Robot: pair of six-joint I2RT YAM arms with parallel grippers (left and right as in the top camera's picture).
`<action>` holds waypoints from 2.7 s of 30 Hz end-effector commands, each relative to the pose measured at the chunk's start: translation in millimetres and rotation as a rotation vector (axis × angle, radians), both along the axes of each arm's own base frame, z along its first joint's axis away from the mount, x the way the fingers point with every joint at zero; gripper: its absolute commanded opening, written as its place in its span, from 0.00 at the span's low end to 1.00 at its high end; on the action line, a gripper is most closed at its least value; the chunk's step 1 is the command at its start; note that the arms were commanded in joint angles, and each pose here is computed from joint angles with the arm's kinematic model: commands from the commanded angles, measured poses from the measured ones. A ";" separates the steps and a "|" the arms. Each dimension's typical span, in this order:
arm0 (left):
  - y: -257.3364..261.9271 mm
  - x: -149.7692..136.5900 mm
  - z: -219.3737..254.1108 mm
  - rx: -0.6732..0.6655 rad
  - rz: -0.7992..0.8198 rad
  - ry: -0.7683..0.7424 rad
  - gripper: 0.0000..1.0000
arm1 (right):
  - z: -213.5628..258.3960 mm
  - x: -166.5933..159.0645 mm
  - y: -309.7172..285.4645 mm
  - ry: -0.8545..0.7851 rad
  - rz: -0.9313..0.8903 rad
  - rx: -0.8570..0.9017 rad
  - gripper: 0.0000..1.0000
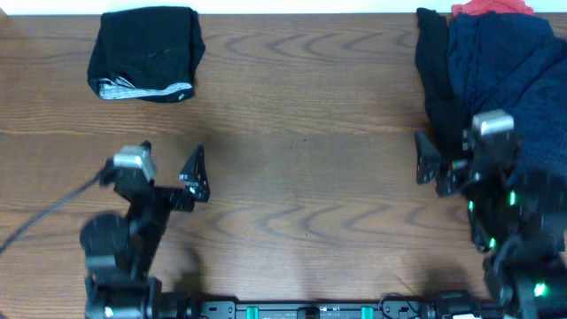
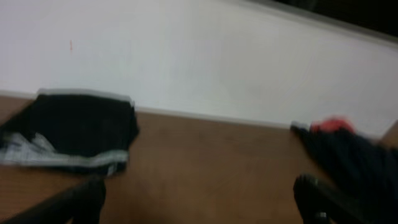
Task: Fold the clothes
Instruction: 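Reach the right gripper into the clothes pile and grasp the navy shorts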
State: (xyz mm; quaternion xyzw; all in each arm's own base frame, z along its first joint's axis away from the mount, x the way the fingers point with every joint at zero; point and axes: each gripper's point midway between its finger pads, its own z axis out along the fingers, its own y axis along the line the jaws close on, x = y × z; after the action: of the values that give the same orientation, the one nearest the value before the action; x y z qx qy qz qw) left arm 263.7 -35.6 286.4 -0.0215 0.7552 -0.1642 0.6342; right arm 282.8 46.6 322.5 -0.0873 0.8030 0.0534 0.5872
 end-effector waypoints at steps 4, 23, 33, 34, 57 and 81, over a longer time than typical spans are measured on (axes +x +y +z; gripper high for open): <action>-5.0 29.4 26.5 0.077 -0.050 0.118 0.98 | 18.7 31.2 6.5 0.184 0.003 0.045 0.99; -25.3 83.6 -65.6 0.022 -0.182 0.597 0.96 | -67.6 102.1 -11.6 0.638 -0.106 -0.022 0.99; -58.6 84.9 -89.1 0.221 -0.217 0.627 0.93 | -120.4 105.4 -137.9 0.780 -0.465 0.054 0.80; -62.9 84.6 -89.2 0.232 -0.223 0.623 0.93 | -125.9 104.9 -148.0 0.792 -0.500 0.057 0.80; -86.6 84.5 -98.1 0.261 -0.281 0.628 0.93 | -275.1 107.5 -215.5 1.088 -0.468 0.152 0.01; -75.5 76.9 -32.2 0.244 -0.227 0.417 0.93 | -55.5 142.0 -0.2 0.646 0.126 0.125 0.01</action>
State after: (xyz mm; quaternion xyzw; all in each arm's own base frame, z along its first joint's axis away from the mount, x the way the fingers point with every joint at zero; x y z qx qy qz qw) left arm 345.4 -116.9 225.5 0.1055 0.8989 -0.1386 0.4021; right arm 430.6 2.4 258.1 -0.0241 0.9421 0.1444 0.3017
